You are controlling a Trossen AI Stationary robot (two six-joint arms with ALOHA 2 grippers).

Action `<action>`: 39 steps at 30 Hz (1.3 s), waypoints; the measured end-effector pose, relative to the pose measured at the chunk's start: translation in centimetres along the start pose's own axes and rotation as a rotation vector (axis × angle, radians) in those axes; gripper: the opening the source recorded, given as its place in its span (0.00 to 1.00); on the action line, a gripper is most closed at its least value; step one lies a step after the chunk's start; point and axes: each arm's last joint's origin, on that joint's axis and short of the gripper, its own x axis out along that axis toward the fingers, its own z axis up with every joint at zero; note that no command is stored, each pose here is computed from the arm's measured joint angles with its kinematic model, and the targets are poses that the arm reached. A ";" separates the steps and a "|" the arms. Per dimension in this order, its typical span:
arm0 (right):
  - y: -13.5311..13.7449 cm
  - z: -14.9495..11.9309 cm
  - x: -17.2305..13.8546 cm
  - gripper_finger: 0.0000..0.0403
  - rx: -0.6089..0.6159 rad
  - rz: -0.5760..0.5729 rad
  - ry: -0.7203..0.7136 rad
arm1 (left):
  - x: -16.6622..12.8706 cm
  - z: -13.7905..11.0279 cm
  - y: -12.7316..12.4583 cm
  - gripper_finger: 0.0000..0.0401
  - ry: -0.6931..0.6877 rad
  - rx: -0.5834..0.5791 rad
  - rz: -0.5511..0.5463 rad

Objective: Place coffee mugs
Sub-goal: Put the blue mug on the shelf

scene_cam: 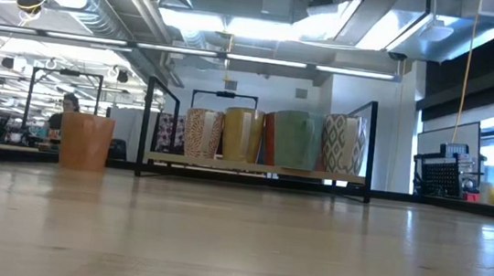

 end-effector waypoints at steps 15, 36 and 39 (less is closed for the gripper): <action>0.5 -2.1 -1.0 0.40 -0.092 0.101 0.260 | -0.5 -10.0 -14.5 0.28 0.039 0.123 -0.241; 1.7 -5.4 0.0 0.40 0.578 -0.107 0.379 | -1.4 -15.9 -13.2 0.28 -0.085 -0.246 -0.347; 2.1 -5.5 1.3 0.40 0.589 -0.166 0.412 | -1.4 -15.9 -13.2 0.28 -0.086 -0.247 -0.348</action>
